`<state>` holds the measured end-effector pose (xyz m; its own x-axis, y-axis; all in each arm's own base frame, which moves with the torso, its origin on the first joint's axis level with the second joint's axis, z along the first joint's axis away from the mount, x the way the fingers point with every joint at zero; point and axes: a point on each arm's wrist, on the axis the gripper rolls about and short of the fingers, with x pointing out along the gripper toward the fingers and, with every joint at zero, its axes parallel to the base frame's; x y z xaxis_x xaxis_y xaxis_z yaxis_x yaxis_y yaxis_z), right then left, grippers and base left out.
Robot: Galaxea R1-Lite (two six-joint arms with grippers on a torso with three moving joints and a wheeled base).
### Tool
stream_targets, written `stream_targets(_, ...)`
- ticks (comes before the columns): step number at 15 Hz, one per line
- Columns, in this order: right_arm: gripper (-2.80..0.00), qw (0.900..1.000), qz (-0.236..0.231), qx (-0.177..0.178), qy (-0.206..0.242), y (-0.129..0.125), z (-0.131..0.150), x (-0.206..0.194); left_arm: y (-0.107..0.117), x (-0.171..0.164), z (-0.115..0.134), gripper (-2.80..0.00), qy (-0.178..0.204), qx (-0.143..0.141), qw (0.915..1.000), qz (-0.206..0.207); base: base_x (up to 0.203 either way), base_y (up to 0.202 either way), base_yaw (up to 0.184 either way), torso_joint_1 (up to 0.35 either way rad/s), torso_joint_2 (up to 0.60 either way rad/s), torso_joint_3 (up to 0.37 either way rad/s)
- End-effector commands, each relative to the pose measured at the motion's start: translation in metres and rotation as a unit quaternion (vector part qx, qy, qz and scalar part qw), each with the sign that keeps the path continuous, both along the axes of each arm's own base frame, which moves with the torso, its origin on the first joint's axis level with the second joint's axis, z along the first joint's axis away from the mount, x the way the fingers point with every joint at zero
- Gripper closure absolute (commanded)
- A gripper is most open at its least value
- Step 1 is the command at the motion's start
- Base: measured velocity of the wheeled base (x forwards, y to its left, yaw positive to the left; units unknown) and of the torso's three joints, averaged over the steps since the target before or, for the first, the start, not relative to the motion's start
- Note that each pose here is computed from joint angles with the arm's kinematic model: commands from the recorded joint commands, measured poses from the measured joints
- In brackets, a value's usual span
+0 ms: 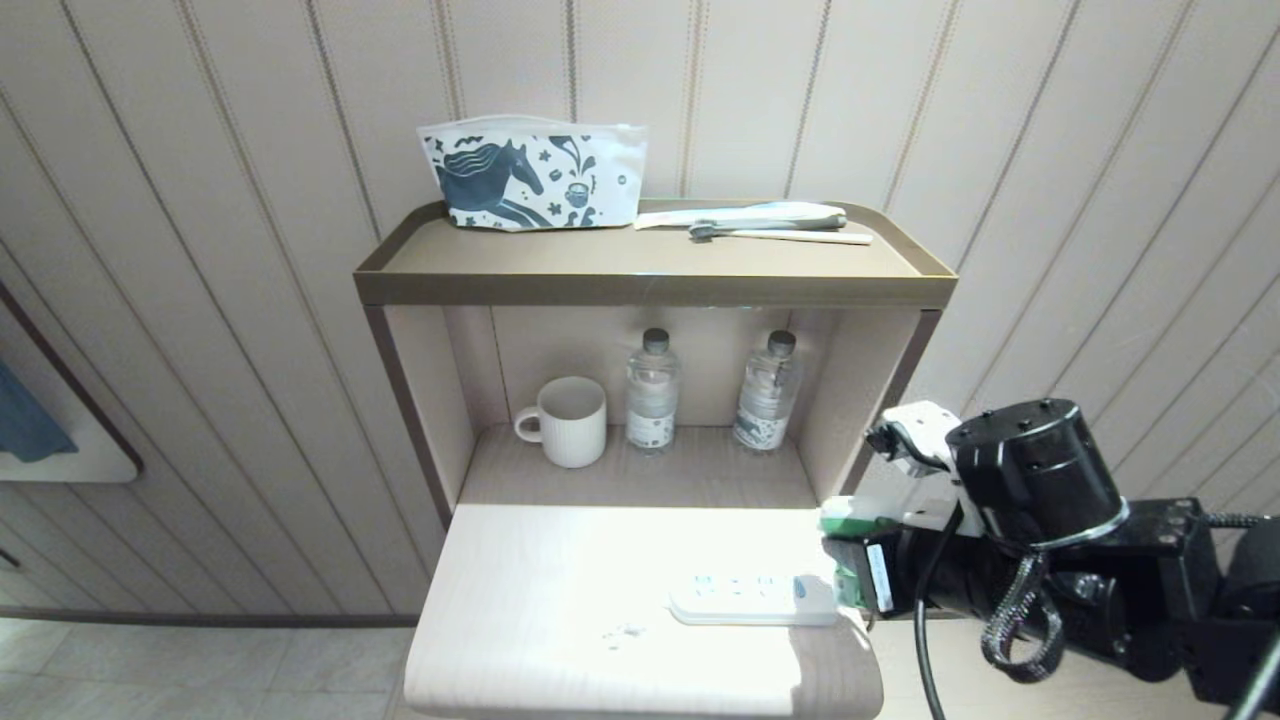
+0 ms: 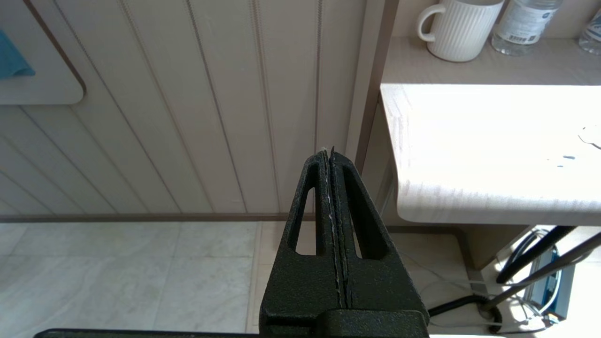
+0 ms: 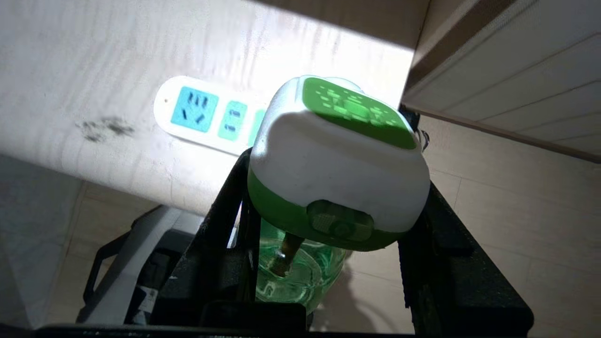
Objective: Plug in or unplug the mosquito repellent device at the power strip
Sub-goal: Place the mosquito repellent liquid on the table
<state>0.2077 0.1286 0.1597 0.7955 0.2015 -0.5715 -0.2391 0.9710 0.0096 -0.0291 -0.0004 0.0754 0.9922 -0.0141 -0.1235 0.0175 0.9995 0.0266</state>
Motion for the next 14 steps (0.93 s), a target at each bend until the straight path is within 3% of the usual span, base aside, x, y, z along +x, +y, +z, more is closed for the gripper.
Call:
stream_targets(1,0.00,1.000,0.000,-0.001,-0.006,-0.006,-0.001,-0.009,0.000,0.000,0.000,0.00,0.001,0.000,1.0000,0.000,0.000,0.000,0.000,0.000,0.00,0.000)
stream_targets(3,0.00,0.999,-0.003,0.013,-0.041,-0.004,-0.008,-0.009,0.000,0.000,0.000,0.00,0.000,0.000,1.0000,0.000,0.000,0.000,0.000,0.000,0.00,0.000)
stream_targets(6,0.00,0.994,0.008,-0.004,-0.108,0.003,-0.019,-0.014,0.000,0.000,0.000,0.00,0.000,0.000,1.0000,0.000,0.000,0.000,0.000,0.000,0.00,0.000)
stream_targets(10,0.00,0.988,0.028,-0.013,-0.155,0.022,-0.035,-0.023,0.000,0.000,0.000,0.00,0.000,0.000,1.0000,0.000,0.000,0.000,0.000,0.000,0.00,0.000)
stream_targets(14,0.00,0.980,0.014,-0.039,-0.193,0.044,-0.074,-0.003,0.000,0.000,0.000,0.00,0.001,0.000,1.0000,0.000,0.000,0.000,0.000,0.000,0.00,0.000)
